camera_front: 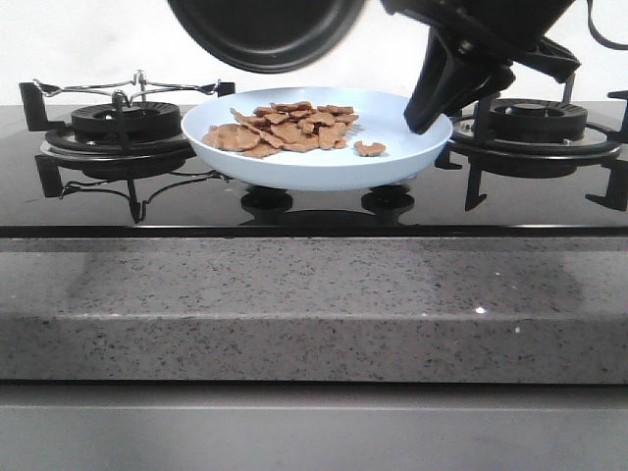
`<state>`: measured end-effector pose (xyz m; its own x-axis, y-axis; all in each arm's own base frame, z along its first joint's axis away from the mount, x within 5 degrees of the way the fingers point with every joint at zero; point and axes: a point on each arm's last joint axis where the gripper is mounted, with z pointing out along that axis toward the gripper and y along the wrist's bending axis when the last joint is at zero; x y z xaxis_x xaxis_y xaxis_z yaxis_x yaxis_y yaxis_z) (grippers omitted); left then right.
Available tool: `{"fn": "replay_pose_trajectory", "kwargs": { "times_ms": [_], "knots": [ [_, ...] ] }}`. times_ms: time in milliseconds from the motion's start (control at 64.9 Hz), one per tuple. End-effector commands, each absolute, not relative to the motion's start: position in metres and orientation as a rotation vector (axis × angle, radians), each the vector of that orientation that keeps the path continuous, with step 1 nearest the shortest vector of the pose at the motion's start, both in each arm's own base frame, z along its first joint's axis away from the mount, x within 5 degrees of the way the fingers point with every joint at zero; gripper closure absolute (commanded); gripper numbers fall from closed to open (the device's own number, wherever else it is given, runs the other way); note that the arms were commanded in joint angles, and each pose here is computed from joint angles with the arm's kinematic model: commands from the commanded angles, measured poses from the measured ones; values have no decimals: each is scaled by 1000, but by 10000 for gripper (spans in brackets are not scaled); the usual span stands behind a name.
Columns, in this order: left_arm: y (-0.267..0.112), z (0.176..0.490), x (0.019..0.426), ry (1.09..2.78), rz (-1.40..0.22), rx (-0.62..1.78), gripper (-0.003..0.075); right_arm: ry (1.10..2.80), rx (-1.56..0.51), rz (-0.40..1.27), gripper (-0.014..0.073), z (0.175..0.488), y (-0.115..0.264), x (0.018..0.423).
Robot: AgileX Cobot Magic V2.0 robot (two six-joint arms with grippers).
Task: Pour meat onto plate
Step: 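Tilt the pan over the plate with the left gripper, pouring meat, then lower the empty pan back onto its burner with the left gripper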
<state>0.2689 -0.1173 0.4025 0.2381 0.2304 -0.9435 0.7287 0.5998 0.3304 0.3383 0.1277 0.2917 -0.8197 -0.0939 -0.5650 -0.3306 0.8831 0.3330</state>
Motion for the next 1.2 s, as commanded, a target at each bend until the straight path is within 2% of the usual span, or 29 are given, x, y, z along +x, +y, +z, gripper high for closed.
{"fn": "replay_pose_trajectory", "kwargs": {
  "times_ms": [0,200,509,648,771,941,1187],
  "knots": [
    [-108,427,265,1345,-449,686,741,2413,-313,564,708,311,126,338],
    [-85,432,284,1502,-531,314,741,2414,-313,564,708,311,126,338],
    [-37,428,324,1653,-768,109,741,2414,-313,564,708,311,126,338],
    [-13,410,343,1706,-848,-63,741,2414,-313,564,708,311,126,338],
    [10,392,362,1686,-1006,-260,741,2414,-313,564,708,311,126,338],
    [28,369,380,1650,-1188,-361,741,2414,-313,565,708,311,126,338],
    [38,340,397,1686,-1221,-435,741,2414,-313,565,708,311,126,338]
  ]
}}
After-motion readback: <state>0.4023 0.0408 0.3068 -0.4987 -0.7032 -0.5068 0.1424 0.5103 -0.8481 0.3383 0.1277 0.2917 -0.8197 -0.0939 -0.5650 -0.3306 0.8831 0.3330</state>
